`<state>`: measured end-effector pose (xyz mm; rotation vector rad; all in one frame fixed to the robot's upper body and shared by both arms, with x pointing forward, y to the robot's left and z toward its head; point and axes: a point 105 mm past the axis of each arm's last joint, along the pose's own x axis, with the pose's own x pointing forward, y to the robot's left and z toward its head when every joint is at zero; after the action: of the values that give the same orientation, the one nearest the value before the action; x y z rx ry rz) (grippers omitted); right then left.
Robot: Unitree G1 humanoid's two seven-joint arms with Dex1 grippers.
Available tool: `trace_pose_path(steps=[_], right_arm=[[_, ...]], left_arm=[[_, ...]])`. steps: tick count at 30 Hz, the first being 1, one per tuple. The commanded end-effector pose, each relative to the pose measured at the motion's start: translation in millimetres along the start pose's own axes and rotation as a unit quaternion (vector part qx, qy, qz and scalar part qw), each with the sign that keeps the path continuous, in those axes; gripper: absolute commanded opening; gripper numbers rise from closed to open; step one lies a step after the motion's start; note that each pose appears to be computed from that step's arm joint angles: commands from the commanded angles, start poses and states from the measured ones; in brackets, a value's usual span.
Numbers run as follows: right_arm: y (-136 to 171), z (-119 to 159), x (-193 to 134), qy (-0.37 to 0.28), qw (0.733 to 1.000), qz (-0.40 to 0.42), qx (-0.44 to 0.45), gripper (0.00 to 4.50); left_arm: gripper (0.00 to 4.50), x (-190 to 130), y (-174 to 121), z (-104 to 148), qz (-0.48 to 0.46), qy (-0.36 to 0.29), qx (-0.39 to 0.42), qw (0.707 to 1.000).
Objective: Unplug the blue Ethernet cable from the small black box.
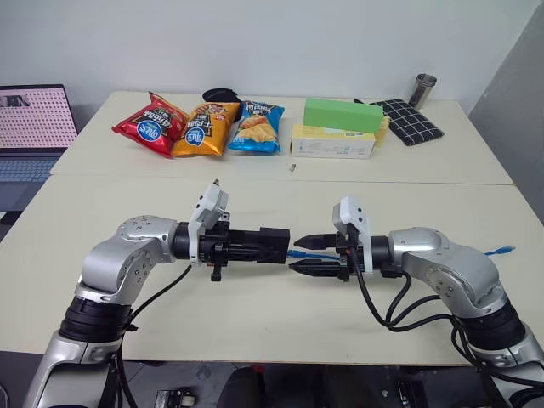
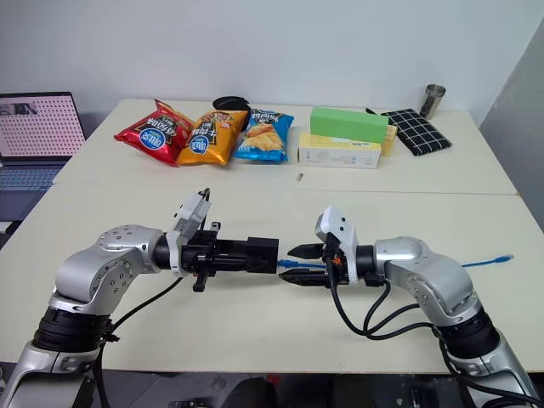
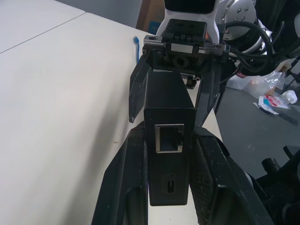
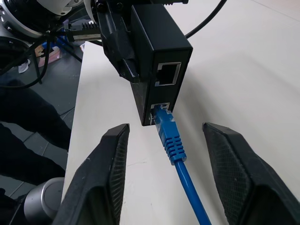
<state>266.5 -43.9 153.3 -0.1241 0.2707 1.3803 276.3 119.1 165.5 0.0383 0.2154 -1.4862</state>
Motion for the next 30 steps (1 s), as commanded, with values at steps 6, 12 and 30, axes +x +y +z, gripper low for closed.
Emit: trace_pose_path(steps=[6, 12, 30], right_arm=[[2.2, 12.0, -0.1, -0.011, 1.000, 0.009, -0.023, 0.36], [4.5, 11.1, 2.6, -0.001, 0.999, 0.018, -0.034, 0.03], [5.7, 10.3, 1.7, -0.004, 1.000, 0.025, 0.012, 1.85]], left_arm=[[0.79, -1.0, -4.1, 7.3, -0.005, -0.007, 0.027, 1.000], [0.79, 1.3, -7.0, 5.5, -0.011, -0.008, 0.028, 1.000], [0.79, 2.0, -7.7, 0.3, -0.017, 0.002, 0.036, 0.999]])
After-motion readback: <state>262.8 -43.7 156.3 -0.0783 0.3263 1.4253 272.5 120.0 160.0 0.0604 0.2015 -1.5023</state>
